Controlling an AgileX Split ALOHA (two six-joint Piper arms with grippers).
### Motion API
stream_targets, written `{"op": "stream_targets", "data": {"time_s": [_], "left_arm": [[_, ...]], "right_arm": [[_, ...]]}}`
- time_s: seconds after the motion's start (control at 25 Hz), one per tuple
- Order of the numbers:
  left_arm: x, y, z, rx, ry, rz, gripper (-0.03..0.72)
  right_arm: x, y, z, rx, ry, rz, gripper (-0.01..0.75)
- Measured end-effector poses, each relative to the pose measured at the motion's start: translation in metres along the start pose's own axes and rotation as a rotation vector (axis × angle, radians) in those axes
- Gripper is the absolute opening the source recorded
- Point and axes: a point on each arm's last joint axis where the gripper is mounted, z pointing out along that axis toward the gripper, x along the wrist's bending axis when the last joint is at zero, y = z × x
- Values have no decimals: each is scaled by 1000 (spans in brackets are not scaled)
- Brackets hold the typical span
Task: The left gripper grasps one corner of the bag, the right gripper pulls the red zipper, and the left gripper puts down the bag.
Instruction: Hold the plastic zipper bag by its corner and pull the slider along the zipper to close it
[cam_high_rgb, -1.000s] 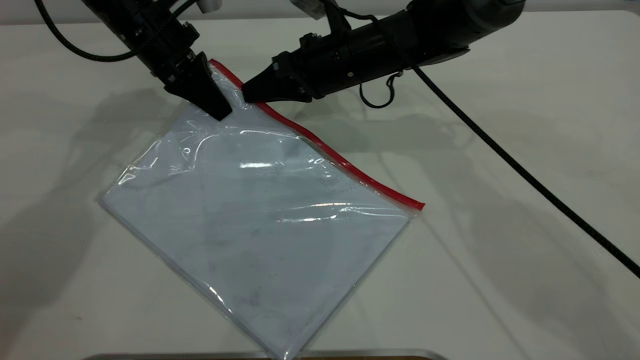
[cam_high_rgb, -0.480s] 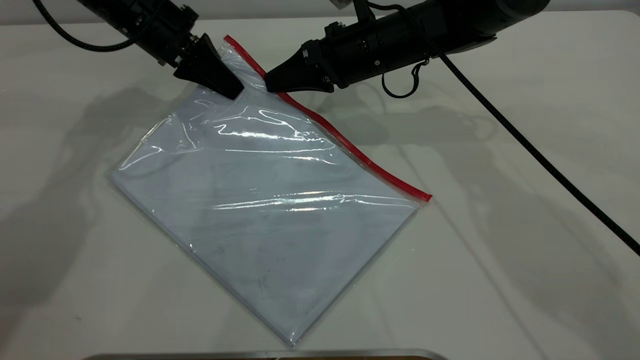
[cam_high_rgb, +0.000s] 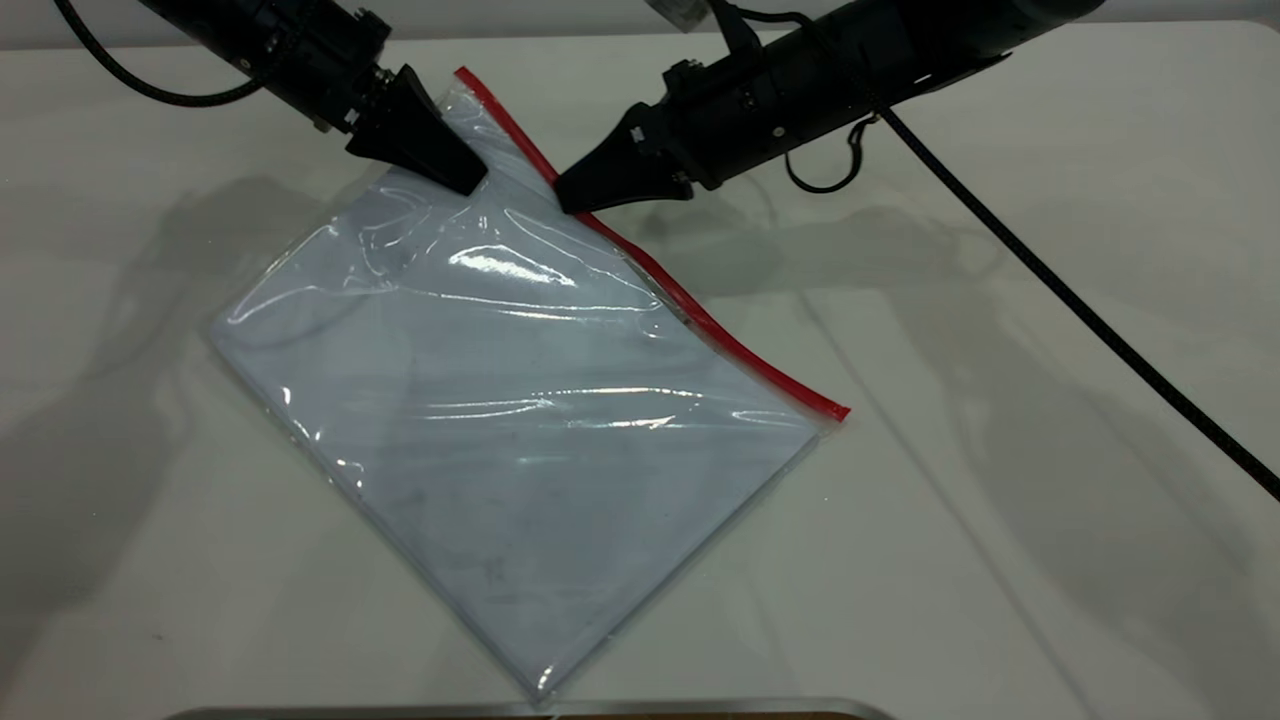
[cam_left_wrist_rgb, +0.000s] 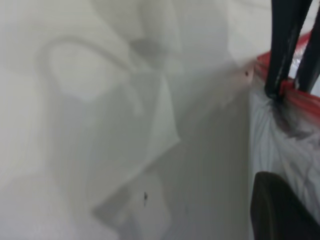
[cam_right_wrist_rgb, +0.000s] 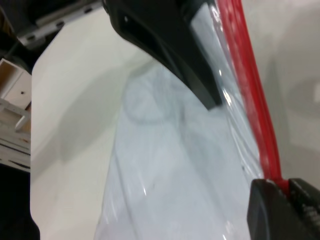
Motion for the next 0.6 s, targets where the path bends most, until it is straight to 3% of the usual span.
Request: {"op": "stream_targets", "data": {"time_s": [0.6], "left_arm": [[-1, 26, -15, -163, 60, 64, 50]], "right_arm": [[-29, -19, -54, 112, 36, 53, 38]]}}
